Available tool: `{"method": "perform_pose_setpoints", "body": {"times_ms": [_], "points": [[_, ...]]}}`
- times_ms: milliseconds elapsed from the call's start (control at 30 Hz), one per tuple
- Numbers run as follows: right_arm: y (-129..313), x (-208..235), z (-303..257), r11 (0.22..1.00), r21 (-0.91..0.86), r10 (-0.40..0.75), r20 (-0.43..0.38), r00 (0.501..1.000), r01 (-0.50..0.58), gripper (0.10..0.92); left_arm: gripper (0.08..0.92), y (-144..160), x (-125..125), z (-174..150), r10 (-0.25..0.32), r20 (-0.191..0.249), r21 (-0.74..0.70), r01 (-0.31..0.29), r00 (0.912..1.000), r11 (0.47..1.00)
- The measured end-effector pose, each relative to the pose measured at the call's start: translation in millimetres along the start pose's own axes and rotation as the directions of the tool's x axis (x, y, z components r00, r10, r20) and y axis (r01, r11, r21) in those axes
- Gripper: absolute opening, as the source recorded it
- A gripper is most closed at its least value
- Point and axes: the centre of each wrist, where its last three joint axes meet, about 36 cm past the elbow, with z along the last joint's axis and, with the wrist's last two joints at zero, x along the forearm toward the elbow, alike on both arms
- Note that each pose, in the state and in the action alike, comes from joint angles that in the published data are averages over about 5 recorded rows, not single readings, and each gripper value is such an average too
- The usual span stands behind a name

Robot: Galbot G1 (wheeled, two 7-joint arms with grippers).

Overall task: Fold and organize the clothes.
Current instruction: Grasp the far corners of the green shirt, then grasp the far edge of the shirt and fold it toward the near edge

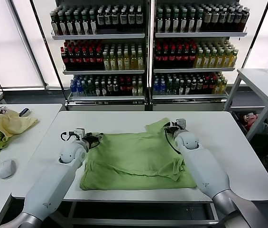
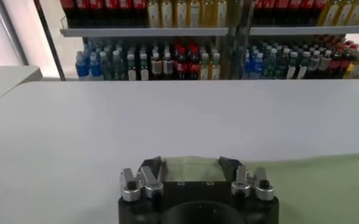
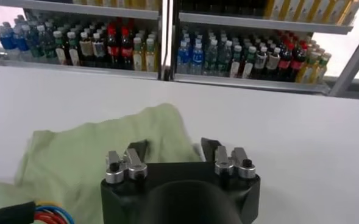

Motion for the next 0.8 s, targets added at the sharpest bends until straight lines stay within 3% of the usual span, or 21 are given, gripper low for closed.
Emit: {"method": "perform_pose_setpoints", "body": {"times_ms": [400,800], "points": [[-7.7,5.2,6.4,0.999,-0.022,-0.023,0.005,1.0,0.023,0.138,0.134,3.4,7.4,12.2,0.065,-0.002,0.045,-0.065,0.9979,0.997],[-15.9,39.3,-8.1,0.997,-0.049,-0.051,0.11,0.993,0.057,0.116,0.101,14.9,28.1,13.2,0.108,0.061,0.106,-0.114,0.9923,0.988]]}}
